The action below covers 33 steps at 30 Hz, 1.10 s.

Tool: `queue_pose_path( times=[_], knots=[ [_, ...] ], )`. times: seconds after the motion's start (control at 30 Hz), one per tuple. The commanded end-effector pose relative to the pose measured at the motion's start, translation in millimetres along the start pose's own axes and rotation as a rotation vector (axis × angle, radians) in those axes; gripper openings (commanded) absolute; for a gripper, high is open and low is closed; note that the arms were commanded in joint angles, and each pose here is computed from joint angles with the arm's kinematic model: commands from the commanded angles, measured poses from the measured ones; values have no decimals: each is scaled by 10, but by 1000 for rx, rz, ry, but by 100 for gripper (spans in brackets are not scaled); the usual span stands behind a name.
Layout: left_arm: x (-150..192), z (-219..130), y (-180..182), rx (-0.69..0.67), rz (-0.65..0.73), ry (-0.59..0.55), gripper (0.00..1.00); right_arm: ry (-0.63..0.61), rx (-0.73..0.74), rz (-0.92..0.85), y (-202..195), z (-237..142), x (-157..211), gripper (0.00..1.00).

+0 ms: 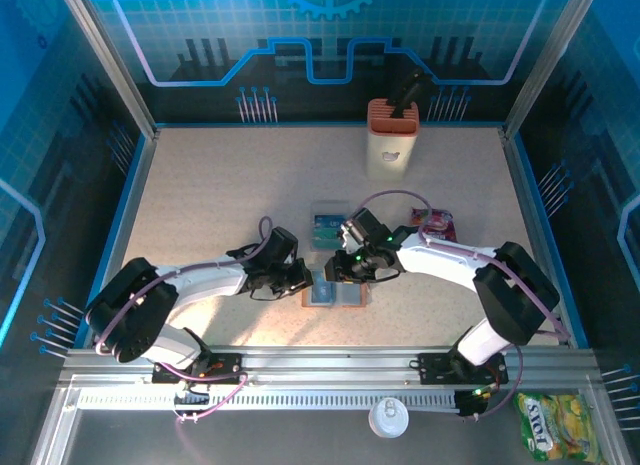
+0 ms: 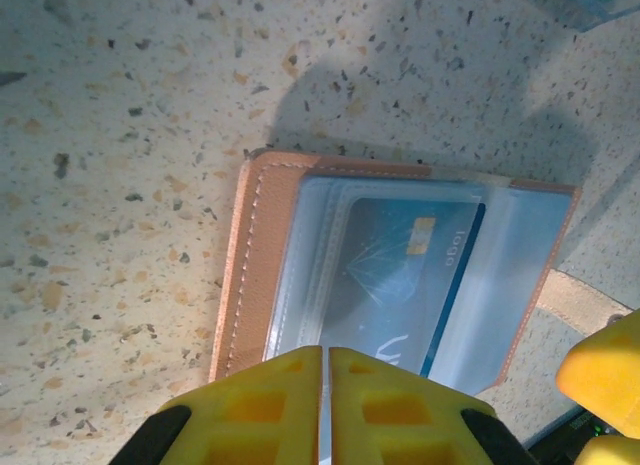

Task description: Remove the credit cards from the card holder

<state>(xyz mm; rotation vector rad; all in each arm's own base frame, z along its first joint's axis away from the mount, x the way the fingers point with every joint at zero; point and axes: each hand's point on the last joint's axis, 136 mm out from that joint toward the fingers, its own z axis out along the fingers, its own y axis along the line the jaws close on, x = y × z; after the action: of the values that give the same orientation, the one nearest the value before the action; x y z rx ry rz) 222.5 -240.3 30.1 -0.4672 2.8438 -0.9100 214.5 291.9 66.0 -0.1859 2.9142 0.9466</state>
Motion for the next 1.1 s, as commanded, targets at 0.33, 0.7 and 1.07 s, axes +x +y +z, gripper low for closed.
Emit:
queue_pose_path(
  times=[0.33,0.7,1.07],
  knots=[
    [134,119,220,-33,-17,61,11,36,-26,-2,81,148,0,36],
    [143,108,253,-41,-26,59,12,54,-30,7,54,230,24,35],
    [148,97,260,-44,-26,57,12,72,-18,21,6,306,53,35]
  ],
)
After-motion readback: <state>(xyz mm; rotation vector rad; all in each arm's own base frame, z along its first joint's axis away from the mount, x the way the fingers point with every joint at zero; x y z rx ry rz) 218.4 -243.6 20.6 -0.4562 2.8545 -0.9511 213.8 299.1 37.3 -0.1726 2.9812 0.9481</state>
